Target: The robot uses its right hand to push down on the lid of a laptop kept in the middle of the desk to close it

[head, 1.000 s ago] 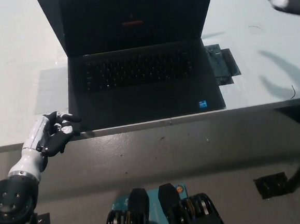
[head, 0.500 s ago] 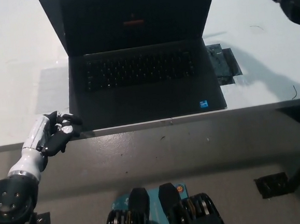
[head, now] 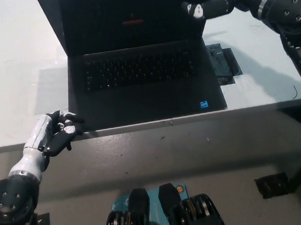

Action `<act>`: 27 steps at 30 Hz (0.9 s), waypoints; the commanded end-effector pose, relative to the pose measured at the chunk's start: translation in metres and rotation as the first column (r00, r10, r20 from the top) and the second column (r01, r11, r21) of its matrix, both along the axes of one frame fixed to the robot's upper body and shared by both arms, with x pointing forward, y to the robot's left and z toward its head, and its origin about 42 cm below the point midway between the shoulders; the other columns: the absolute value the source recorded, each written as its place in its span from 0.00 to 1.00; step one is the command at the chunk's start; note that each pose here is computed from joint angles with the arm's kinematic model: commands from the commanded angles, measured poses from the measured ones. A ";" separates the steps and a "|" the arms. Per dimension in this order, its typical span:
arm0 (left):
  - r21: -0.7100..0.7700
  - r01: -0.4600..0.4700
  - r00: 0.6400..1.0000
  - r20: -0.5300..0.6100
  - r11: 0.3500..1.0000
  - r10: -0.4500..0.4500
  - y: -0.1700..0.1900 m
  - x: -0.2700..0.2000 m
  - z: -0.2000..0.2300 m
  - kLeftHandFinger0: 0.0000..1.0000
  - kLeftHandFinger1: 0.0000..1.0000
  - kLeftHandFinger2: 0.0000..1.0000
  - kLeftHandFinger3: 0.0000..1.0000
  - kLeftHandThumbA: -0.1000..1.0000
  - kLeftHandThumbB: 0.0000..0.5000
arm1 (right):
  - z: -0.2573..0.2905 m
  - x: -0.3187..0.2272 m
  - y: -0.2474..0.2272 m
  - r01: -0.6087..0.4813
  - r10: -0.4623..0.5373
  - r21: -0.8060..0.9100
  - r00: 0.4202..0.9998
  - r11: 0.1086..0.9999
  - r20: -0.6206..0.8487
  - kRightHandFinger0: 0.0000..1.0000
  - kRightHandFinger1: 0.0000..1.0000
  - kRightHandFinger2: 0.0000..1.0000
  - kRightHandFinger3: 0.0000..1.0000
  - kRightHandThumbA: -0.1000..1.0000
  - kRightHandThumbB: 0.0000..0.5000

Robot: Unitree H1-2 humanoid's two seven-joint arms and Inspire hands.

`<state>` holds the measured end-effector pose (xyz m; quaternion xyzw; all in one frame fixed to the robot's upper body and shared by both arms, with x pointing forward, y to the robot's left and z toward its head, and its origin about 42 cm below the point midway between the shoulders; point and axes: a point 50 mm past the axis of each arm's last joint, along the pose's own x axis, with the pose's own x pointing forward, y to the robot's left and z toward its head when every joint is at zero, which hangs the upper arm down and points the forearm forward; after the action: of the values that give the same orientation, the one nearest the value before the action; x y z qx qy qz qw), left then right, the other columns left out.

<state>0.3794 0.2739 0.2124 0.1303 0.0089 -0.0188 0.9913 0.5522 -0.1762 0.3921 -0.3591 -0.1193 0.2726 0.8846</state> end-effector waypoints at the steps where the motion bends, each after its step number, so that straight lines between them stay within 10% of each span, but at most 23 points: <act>1: 0.013 0.011 0.999 0.035 1.000 -0.012 0.001 0.005 0.019 0.15 0.42 0.53 0.56 0.05 0.31 | 0.041 0.005 0.008 -0.038 0.047 -0.061 0.986 0.997 0.159 1.00 1.00 1.00 1.00 0.57 0.95; 27: 0.018 0.021 0.999 0.030 1.000 -0.021 0.005 0.000 0.011 0.11 0.38 0.49 0.54 0.07 0.32 | 0.099 -0.023 0.027 -0.129 0.142 -0.074 0.967 0.989 0.211 1.00 1.00 1.00 1.00 0.55 0.93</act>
<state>0.3793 0.2731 0.2100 0.1292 0.0127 -0.0242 0.9912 0.5418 -0.1541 0.4394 -0.4115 -0.1933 0.2888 0.8426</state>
